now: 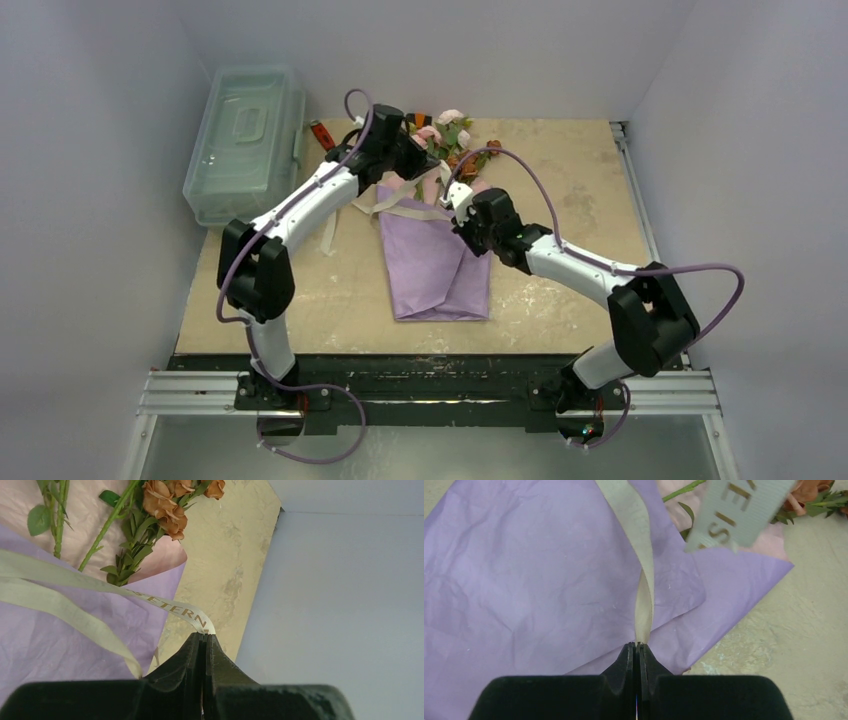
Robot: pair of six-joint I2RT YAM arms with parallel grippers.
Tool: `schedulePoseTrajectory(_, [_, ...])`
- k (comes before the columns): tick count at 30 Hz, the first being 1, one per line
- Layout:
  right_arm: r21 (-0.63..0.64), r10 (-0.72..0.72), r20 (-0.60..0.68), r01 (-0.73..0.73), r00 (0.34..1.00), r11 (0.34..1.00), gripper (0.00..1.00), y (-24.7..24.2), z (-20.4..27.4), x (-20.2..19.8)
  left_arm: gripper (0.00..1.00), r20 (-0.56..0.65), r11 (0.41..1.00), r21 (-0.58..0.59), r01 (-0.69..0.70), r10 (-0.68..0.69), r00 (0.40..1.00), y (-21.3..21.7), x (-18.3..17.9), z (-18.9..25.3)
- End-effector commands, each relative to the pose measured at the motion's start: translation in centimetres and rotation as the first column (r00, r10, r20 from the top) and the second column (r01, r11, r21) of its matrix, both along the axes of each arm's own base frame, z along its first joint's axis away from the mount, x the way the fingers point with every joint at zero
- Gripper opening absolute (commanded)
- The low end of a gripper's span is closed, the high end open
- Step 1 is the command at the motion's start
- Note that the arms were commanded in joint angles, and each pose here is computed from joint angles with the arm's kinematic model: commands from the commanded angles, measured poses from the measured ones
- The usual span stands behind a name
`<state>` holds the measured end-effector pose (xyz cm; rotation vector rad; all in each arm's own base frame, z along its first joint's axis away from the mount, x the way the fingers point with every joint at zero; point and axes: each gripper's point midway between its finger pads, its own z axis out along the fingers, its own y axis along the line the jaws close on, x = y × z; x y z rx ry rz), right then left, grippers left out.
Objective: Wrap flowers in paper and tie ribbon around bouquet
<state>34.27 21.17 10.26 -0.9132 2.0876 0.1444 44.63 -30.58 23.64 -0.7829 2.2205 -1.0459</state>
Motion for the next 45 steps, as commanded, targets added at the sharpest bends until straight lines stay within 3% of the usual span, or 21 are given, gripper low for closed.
schedulePoseTrajectory(1, [0.071, 0.025, 0.056, -0.029, 0.998, 0.997, 0.02, 1.2, 2.2, -0.2, 0.00, 0.039, 0.999, 0.037, -0.007, 0.005, 0.999, -1.6, 0.9, 0.4])
schedulePoseTrajectory(8, [0.069, -0.023, 0.127, 0.015, 0.992, 0.998, 0.02, 0.5, 4.1, 0.8, 0.00, -0.036, 0.973, 0.148, 0.175, -0.172, 0.985, -4.6, -0.5, -4.4])
schedulePoseTrajectory(13, [0.078, -0.034, 0.154, 0.022, 0.987, 0.997, 0.02, 0.5, 5.1, 1.1, 0.00, -0.041, 0.940, 0.195, 0.279, -0.276, 0.960, -5.0, -2.5, -5.4])
schedulePoseTrajectory(22, [0.050, -0.044, 0.174, 0.036, 0.984, 0.998, 0.02, 0.3, 4.6, 1.9, 0.00, -0.155, 0.867, 0.202, 0.456, -0.431, 0.889, -5.6, -5.3, -7.3])
schedulePoseTrajectory(26, [0.019, -0.045, 0.178, 0.042, 0.983, 0.999, 0.02, 0.2, 4.2, 2.5, 0.01, -0.276, 0.803, 0.198, 0.562, -0.504, 0.818, -5.7, -6.8, -9.7])
schedulePoseTrajectory(30, [0.006, -0.025, 0.188, 0.024, 0.982, 1.000, 0.02, 0.5, 4.4, 2.9, 0.07, -0.295, 0.793, 0.201, 0.576, -0.511, 0.807, -5.7, -6.9, -10.7])
schedulePoseTrajectory(36, [0.005, -0.014, 0.219, 0.014, 0.976, 1.000, 0.02, 0.5, 5.1, 3.2, 0.08, -0.341, 0.768, 0.277, 0.577, -0.483, 0.807, -5.1, -5.6, -13.0])
schedulePoseTrajectory(41, [0.018, -0.033, 0.235, 0.029, 0.972, 0.999, 0.02, 0.7, 5.4, 4.2, 0.09, -0.281, 0.779, 0.300, 0.551, -0.479, 0.831, -5.5, -4.0, -12.8])
schedulePoseTrajectory(45, [0.012, -0.041, 0.234, 0.040, 0.971, 0.999, 0.02, 0.9, 5.0, 5.3, 0.11, -0.299, 0.760, 0.317, 0.567, -0.487, 0.821, -5.6, -3.4, -13.5])
